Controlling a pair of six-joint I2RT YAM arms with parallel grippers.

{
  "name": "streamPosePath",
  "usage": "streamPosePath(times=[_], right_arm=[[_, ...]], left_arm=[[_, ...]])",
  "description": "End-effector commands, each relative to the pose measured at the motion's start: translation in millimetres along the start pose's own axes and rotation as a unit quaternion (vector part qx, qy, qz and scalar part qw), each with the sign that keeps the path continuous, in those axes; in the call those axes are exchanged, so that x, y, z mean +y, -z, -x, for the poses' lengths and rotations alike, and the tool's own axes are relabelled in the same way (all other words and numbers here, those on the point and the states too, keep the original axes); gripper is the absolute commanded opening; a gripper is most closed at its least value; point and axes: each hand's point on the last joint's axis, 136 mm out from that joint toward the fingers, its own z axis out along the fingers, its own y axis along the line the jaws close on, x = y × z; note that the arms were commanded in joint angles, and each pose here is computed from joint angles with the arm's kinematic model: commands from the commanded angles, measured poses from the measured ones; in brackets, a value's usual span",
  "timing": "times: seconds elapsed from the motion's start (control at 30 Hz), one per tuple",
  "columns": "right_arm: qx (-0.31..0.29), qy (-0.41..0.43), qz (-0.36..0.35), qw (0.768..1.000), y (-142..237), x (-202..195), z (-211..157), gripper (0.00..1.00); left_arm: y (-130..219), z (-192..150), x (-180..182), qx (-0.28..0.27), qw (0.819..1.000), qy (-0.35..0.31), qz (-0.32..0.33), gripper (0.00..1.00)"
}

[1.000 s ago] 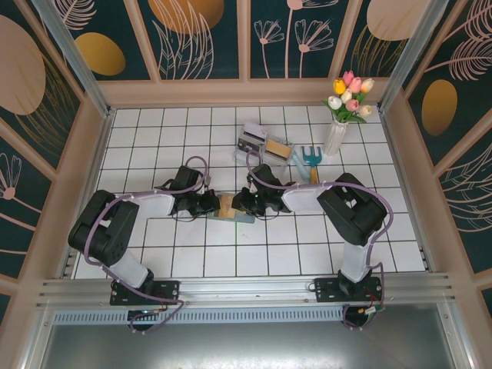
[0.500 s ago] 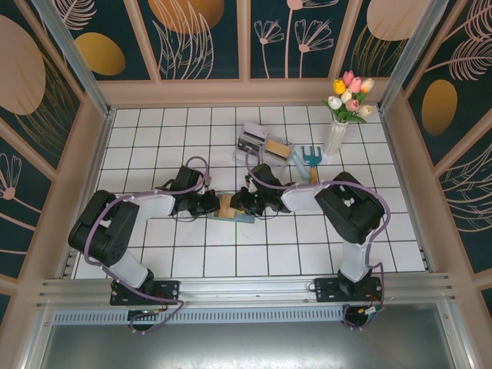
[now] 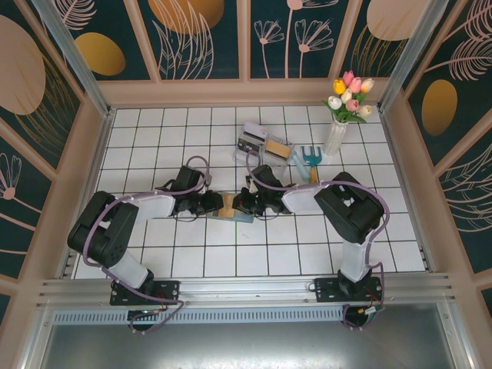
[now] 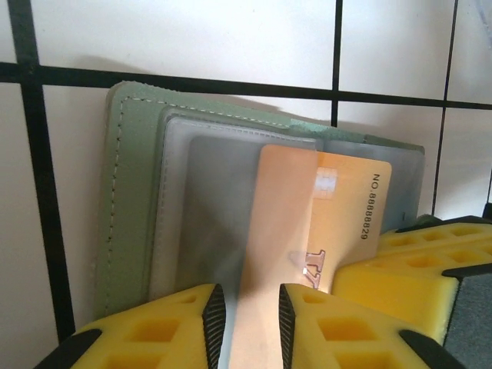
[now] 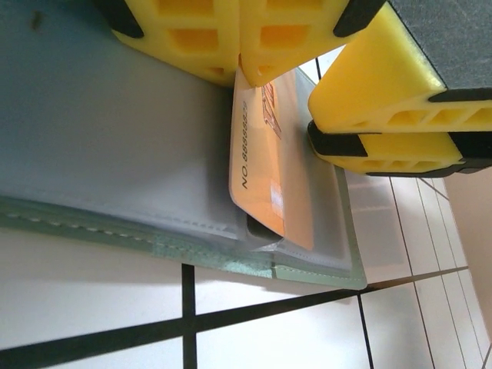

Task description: Take the credit cards out of the card holder

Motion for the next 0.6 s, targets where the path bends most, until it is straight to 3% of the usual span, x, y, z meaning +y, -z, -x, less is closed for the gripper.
streamPosePath(times=[0.0, 0.23, 0.57], right_arm=[[-0.001, -0.016, -0.080, 0.997, 12.1, -47.0, -6.1, 0.01], [-0.010, 0.002, -0.069, 0.998, 31.4, -39.4, -4.4, 0.00], [-0.099, 0.081, 0.032, 0.991, 85.7, 36.8, 24.7, 0.00]], left_arm=[[-1.8, -13.8, 41.6, 0.009, 0.996, 0.028, 0.083, 0.30], [-0.1, -8.8, 29.6, 0.004, 0.998, 0.023, 0.059, 0.31], [29.8, 34.0, -42.4, -0.035, 0.996, 0.011, -0.083, 0.50]])
